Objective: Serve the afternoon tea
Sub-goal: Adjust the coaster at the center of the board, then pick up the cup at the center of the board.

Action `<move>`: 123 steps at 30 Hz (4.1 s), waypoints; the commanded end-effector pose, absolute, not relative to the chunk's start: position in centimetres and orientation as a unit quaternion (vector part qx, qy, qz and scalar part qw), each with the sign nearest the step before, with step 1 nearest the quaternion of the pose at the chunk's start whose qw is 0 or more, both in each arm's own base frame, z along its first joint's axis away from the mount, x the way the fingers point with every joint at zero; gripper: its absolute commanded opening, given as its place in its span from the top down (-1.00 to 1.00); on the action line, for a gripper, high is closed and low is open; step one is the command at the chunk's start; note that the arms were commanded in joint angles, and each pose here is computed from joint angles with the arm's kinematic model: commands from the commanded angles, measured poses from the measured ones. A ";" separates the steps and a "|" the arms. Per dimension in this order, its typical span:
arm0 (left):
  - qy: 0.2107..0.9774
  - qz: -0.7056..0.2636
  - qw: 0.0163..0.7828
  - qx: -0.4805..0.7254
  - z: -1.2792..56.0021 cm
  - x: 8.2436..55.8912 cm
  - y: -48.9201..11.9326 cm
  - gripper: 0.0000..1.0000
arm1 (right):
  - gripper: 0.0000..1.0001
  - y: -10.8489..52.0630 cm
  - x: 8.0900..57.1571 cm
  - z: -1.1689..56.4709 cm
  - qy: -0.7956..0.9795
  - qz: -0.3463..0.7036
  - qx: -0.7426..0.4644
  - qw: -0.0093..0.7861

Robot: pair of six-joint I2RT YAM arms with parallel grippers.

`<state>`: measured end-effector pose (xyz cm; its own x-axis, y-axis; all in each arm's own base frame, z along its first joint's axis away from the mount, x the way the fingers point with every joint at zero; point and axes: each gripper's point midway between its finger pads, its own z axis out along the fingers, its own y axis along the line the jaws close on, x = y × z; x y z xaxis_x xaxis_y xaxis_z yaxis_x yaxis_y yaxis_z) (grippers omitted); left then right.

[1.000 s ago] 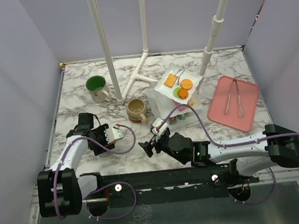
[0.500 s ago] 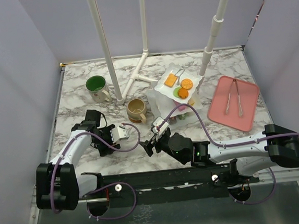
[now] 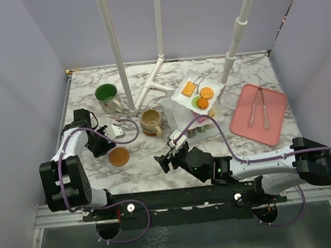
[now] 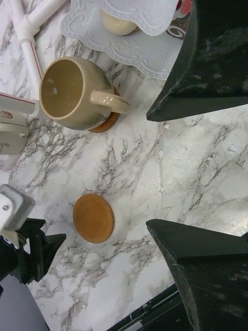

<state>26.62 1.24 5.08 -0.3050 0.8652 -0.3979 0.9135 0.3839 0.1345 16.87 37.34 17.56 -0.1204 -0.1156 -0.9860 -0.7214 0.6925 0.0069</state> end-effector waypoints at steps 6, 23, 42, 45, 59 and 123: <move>0.773 -0.046 0.185 0.605 2.8 25.2 1.8 -0.11 | -0.59 36.9 17.0 17.9 0.707 0.252 -0.280 0.598; 0.779 -0.083 0.208 0.585 3.4 24.9 -3.6 -0.12 | -0.59 36.8 17.1 17.8 0.709 0.249 -0.277 0.598; 0.880 -0.103 0.439 0.148 20.3 45.4 3.5 -0.31 | -0.58 37.4 16.9 18.0 0.704 0.257 -0.284 0.598; 0.890 -0.057 0.443 0.095 20.1 48.3 4.7 -0.28 | -0.57 37.4 17.0 17.8 0.706 0.254 -0.283 0.598; 0.918 0.037 0.391 0.057 13.5 53.9 6.0 -0.17 | -0.53 37.7 17.2 17.5 0.713 0.240 -0.281 0.596; 0.926 -0.102 0.357 0.064 21.6 28.6 -1.3 1.00 | -0.26 53.3 20.7 16.7 0.739 0.194 -0.468 0.445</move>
